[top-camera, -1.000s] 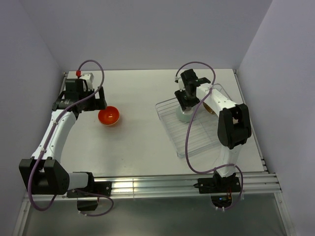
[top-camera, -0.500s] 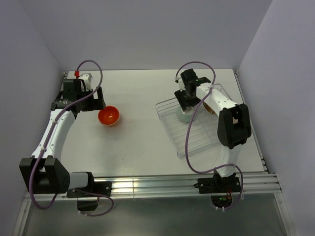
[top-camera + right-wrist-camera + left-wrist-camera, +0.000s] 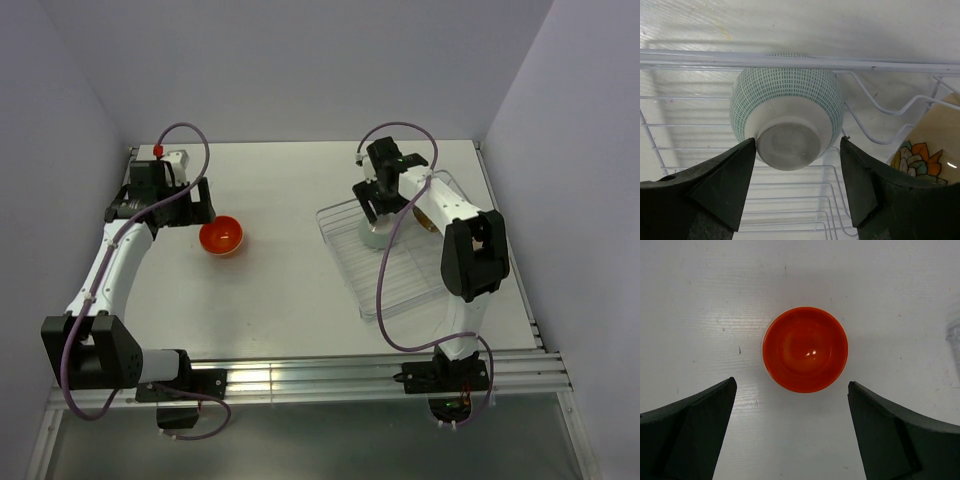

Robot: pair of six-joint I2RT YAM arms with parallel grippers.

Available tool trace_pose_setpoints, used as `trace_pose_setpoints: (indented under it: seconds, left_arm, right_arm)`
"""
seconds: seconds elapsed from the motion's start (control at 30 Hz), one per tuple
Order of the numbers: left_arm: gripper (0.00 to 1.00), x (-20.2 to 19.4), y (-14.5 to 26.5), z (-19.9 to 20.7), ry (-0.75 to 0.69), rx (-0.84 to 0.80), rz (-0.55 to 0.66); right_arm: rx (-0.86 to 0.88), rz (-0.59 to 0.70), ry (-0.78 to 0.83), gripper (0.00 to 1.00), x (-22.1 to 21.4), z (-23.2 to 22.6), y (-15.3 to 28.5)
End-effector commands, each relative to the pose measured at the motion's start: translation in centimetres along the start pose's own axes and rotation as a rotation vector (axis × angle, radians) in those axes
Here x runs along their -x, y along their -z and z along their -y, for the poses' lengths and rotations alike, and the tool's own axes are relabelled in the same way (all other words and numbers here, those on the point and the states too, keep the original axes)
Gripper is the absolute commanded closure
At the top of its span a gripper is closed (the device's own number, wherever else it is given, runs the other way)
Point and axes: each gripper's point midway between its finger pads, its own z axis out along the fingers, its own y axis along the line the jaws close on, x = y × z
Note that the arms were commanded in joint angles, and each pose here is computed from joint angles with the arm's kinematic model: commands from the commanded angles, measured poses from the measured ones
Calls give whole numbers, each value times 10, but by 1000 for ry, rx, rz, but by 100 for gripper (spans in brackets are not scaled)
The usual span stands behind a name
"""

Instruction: Load the bowls into the dish rack

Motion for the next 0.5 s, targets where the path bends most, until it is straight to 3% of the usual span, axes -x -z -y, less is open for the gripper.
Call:
trace_pose_setpoints:
  seconds: [0.0, 0.23, 0.4, 0.47]
  left_arm:
    - [0, 6, 2, 5, -12, -32, 10]
    - [1, 3, -2, 4, -19, -37, -7]
    - [2, -13, -20, -18, -18, 12, -93]
    - [17, -16, -25, -27, -29, 30, -112]
  right_arm:
    - [-25, 61, -3, 24, 22, 10, 18]
    - [64, 97, 13, 22, 28, -5, 37]
    - [93, 184, -7, 21, 40, -8, 68]
    - [105, 231, -13, 21, 46, -9, 89]
